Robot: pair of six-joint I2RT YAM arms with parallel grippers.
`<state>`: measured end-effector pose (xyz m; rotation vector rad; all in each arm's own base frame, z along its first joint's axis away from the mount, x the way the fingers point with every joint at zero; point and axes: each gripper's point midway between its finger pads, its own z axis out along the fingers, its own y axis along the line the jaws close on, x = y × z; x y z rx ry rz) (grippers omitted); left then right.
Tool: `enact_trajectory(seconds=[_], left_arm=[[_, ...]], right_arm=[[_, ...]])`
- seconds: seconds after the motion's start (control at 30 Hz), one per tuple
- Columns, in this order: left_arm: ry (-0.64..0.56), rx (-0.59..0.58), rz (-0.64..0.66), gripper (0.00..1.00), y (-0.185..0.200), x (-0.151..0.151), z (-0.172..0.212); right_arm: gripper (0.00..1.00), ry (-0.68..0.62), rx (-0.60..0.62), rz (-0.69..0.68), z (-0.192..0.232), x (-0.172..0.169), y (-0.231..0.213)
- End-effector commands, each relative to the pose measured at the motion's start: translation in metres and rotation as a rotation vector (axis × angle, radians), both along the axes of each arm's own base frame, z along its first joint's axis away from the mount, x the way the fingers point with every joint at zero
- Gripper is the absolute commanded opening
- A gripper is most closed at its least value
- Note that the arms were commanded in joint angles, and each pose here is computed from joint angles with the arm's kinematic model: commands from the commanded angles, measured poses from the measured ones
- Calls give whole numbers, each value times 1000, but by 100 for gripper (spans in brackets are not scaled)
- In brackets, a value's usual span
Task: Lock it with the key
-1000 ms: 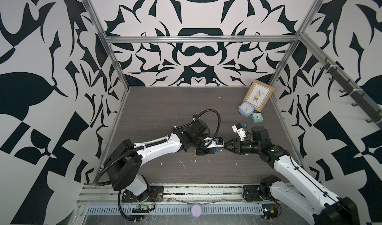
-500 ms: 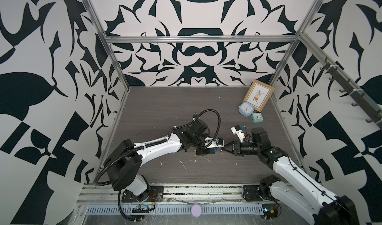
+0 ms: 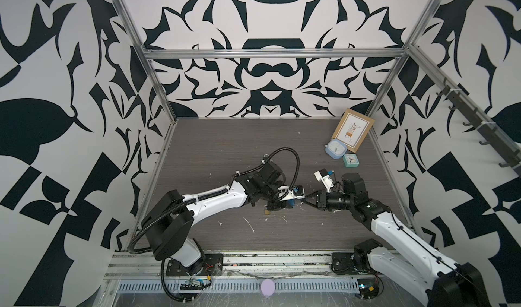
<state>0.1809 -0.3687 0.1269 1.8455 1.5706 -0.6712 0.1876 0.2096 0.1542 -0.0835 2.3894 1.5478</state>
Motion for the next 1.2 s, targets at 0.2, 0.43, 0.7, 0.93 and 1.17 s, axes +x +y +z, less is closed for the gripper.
enact_trajectory(seconds=[0.2, 0.43, 0.7, 0.93, 1.17], left_arm=[[-111, -182, 16, 0, -20, 14, 54], [-117, -228, -1, 0, -30, 16, 71], [-150, -359, 38, 0, -42, 26, 110], [-187, -463, 70, 0, -48, 33, 140], [-239, -518, 74, 0, -52, 41, 156]], right_arm=[[0, 8, 6, 37, -4, -6, 11], [0, 22, -1, 61, -12, -9, 21], [0, 37, -27, 88, -25, -15, 30], [0, 49, -26, 102, -31, -17, 37], [0, 68, -32, 123, -39, -20, 47]])
